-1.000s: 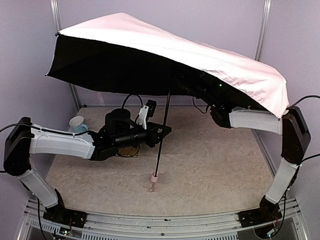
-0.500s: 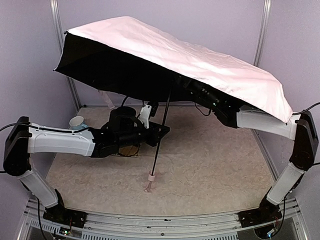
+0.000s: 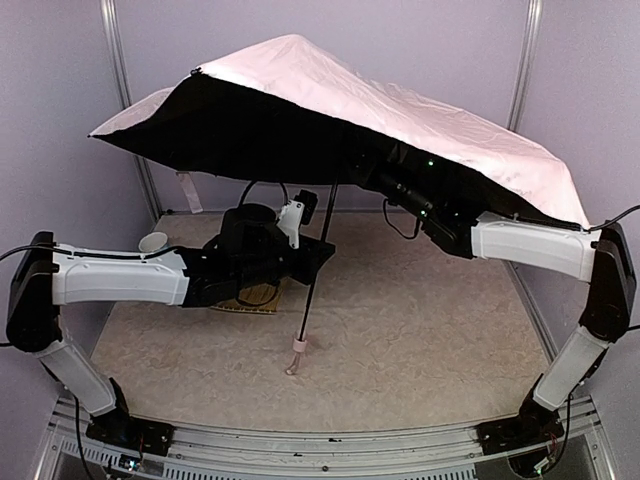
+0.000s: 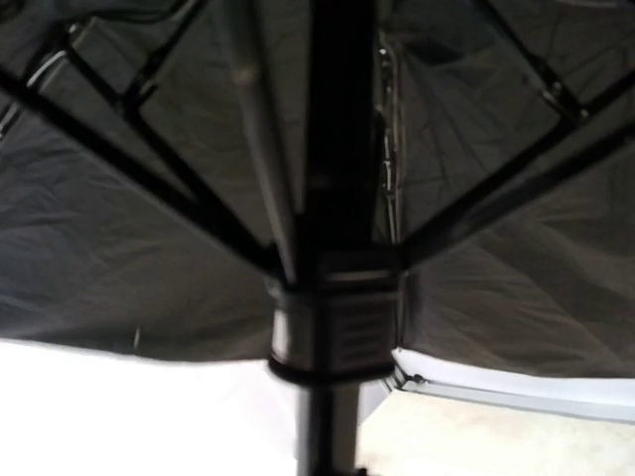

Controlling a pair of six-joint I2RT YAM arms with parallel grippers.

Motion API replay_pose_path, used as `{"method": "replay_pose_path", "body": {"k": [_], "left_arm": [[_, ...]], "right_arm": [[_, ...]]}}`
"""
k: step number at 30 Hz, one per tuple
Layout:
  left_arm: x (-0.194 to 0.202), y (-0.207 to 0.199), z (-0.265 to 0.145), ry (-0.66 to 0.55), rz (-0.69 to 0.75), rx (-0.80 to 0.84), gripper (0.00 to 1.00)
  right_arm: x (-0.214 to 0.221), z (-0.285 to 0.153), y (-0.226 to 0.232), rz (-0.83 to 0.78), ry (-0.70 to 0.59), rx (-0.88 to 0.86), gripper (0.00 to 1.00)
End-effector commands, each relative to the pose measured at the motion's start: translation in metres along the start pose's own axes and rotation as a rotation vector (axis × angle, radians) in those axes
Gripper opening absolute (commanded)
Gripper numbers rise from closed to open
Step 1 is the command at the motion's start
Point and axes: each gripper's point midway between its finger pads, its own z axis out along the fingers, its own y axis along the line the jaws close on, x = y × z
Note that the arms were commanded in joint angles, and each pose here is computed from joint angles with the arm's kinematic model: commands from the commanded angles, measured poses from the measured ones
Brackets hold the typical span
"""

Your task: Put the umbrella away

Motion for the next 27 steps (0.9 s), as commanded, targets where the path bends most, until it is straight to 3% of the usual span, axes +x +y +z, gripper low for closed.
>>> {"method": "replay_pose_path", "body": {"k": [1, 5, 6, 7, 8, 9, 11, 21, 23, 27], "left_arm": [[-0.045, -0.031, -0.019, -0.143, 0.085, 0.112, 0.0], [-0.035, -0.048, -0.03, -0.147, 0.137, 0.236, 0.0], [-0.033, -0.054, -0.034, -0.151, 0.143, 0.278, 0.06], [-0.033, -0.058, -0.038, -0.166, 0.147, 0.319, 0.19], [-0.031, -0.062, -0.042, -0.171, 0.146, 0.361, 0.4], [-0.031, -0.062, -0.045, -0.183, 0.133, 0.381, 0.49], [-0.031, -0.059, -0.05, -0.205, 0.084, 0.412, 0.57], [-0.025, -0.054, -0.05, -0.208, -0.001, 0.464, 0.51], [-0.024, -0.054, -0.05, -0.21, -0.014, 0.468, 0.42], [-0.024, -0.055, -0.052, -0.227, -0.026, 0.482, 0.16]], "right_arm": [[-0.015, -0.001, 0.006, -0.003, -0.021, -0.007, 0.0], [-0.024, -0.004, 0.028, 0.047, -0.024, -0.146, 0.0], [-0.025, -0.006, 0.036, 0.053, -0.023, -0.192, 0.0], [-0.027, -0.008, 0.044, 0.056, -0.02, -0.244, 0.0], [-0.027, -0.011, 0.055, 0.06, -0.013, -0.304, 0.0], [-0.029, -0.014, 0.062, 0.066, -0.017, -0.349, 0.0], [-0.035, -0.02, 0.078, 0.078, -0.032, -0.436, 0.0], [-0.038, -0.032, 0.113, 0.115, -0.012, -0.678, 0.0], [-0.039, -0.032, 0.115, 0.11, -0.01, -0.687, 0.0], [-0.038, -0.032, 0.115, 0.101, -0.002, -0.682, 0.0]]}}
